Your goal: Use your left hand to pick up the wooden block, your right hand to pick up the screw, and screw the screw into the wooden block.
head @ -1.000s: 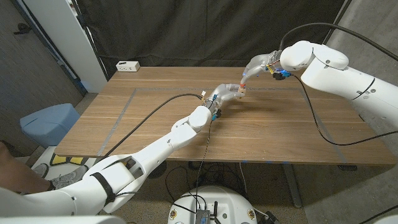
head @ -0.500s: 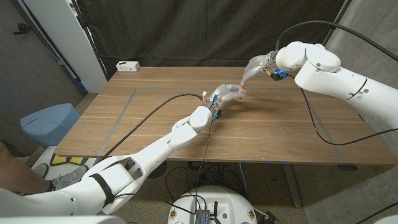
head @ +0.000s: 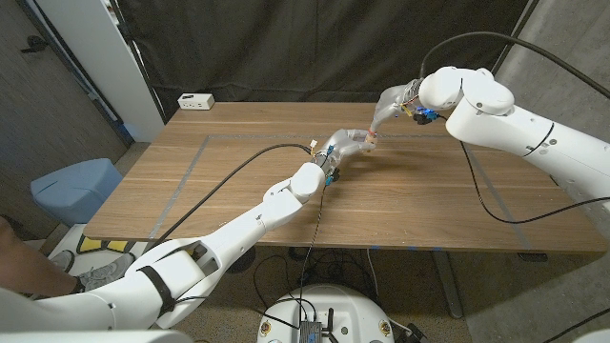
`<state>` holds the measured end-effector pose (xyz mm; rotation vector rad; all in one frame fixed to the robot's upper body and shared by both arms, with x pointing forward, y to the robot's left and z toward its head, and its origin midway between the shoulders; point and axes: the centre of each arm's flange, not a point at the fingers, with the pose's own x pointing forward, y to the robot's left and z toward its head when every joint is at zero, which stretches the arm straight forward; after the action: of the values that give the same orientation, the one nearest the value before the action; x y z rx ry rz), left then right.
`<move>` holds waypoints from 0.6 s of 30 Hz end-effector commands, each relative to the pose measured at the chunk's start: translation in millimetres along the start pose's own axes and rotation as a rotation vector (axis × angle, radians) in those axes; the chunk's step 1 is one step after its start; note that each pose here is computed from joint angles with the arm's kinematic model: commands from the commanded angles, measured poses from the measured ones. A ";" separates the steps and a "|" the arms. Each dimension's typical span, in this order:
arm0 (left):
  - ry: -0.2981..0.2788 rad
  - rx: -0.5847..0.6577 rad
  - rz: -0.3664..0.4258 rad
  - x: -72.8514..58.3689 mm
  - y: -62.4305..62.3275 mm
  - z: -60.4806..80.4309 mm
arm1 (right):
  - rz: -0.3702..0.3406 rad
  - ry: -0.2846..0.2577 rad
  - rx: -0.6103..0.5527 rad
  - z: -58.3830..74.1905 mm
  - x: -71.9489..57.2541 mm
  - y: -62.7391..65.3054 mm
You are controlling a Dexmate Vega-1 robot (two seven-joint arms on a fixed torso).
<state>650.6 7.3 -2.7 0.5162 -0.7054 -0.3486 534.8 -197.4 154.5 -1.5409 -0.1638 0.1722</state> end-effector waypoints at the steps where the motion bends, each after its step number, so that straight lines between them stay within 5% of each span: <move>1: 0.003 0.000 0.003 1.0 1.7 -1.4 | 0.001 0.013 -0.012 1.1 7.8 3.3; 18: 0.002 0.000 -0.001 2.8 2.3 -2.0 | 0.005 0.022 -0.029 4.0 13.7 9.3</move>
<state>653.6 9.5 -2.4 0.5181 -0.7015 -0.3436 543.6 -192.7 149.5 -1.5619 -0.1517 0.1602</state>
